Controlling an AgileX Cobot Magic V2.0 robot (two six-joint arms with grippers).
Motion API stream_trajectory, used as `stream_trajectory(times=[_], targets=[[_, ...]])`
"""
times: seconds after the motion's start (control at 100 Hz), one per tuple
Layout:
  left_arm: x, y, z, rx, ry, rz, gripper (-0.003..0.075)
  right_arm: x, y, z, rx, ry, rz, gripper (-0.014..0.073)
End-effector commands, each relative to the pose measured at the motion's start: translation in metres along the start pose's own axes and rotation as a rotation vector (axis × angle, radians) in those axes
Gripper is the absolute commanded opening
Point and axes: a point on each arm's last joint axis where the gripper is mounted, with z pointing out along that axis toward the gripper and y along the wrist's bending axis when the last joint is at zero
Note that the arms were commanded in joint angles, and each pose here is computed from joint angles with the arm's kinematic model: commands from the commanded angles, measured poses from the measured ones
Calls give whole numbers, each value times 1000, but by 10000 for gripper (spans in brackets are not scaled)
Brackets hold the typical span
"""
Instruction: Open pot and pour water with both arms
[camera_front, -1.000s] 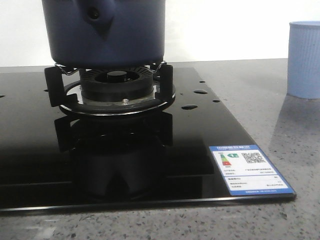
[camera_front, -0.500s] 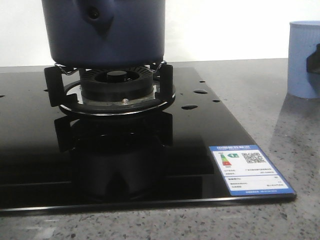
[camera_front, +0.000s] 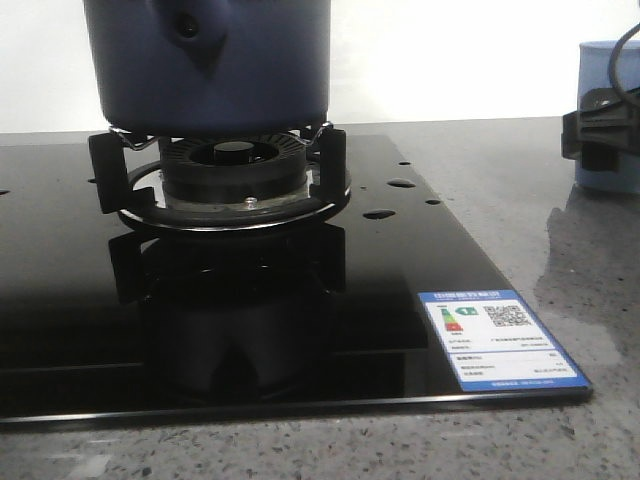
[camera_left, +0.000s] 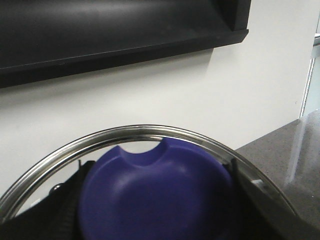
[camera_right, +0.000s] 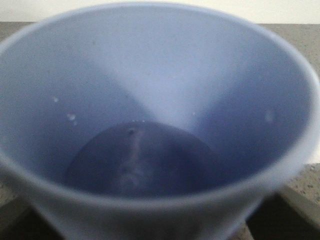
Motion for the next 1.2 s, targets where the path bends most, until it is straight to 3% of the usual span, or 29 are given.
stream_trajectory(times=[0.0,0.25,0.42,0.52,0.79,1.19], targets=[[-22,-2,-13,-27,-92,-24,271,-25,-1,2,21,-158,-3,596],[-22,-2,-13,-27,-92,-24,271,-27,0,6,22,-176,-9,579],[-22,-2,-13,-27,-92,-24,271,-30,0,3,14,-176,-8,369],[-22,-2,-13,-27,-92,-24,271,-35,1,-3,-5,-173,-15,304],[-22,-2,-13,-27,-92,-23,271,-77,13,-43,-138,-249,-107,306],[-22,-2,-13,-27,-92,-23,270,-178,56,-78,-348,-255,-318,306]])
